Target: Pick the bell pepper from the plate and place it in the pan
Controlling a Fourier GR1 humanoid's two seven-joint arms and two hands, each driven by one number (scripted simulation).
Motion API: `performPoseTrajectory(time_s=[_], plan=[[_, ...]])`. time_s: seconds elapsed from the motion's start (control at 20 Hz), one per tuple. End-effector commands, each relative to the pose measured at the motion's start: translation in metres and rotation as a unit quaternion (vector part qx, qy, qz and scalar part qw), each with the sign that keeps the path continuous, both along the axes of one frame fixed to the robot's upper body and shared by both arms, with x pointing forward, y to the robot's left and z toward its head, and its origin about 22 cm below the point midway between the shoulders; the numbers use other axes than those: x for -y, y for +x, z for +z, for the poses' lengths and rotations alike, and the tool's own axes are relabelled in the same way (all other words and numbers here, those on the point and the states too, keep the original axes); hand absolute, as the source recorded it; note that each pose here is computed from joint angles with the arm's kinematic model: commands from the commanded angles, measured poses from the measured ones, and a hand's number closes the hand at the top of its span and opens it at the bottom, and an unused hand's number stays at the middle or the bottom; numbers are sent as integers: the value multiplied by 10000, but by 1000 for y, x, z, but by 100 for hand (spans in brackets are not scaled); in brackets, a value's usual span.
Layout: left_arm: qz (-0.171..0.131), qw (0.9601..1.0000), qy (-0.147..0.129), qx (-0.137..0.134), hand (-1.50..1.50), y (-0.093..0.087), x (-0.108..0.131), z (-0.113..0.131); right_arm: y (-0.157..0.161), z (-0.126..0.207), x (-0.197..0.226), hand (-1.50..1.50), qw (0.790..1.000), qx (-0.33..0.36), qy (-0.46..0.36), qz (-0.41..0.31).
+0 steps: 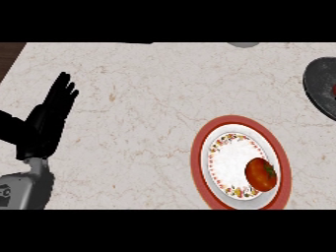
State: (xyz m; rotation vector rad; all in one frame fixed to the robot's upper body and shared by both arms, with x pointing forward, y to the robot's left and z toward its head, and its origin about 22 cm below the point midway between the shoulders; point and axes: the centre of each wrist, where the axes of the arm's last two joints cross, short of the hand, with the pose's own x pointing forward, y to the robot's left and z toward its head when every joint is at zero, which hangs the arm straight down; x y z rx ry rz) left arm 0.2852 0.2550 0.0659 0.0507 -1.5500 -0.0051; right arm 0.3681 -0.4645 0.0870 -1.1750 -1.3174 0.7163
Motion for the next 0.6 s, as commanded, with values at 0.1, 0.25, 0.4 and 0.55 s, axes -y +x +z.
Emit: performPoseTrajectory(time_s=[0.1, 0.25, 0.4, 0.55], plan=[[-29, 10000, -81, 30, 0, 8, 5, 6, -12, -19, 9, -150, 9953, -616, 636, -389], [-39, 10000, -39, 32, 0, 15, 2, 10, -16, -19, 13, -150, 9940, -667, 856, -113], [-53, 10000, -52, 48, 0, 1, 3, 5, -22, -17, 22, -150, 9929, -243, 1164, -94], [55, 9999, -113, 15, 0, 8, -1, 9, -18, -4, 25, -150, 9821, 465, 1827, 57]])
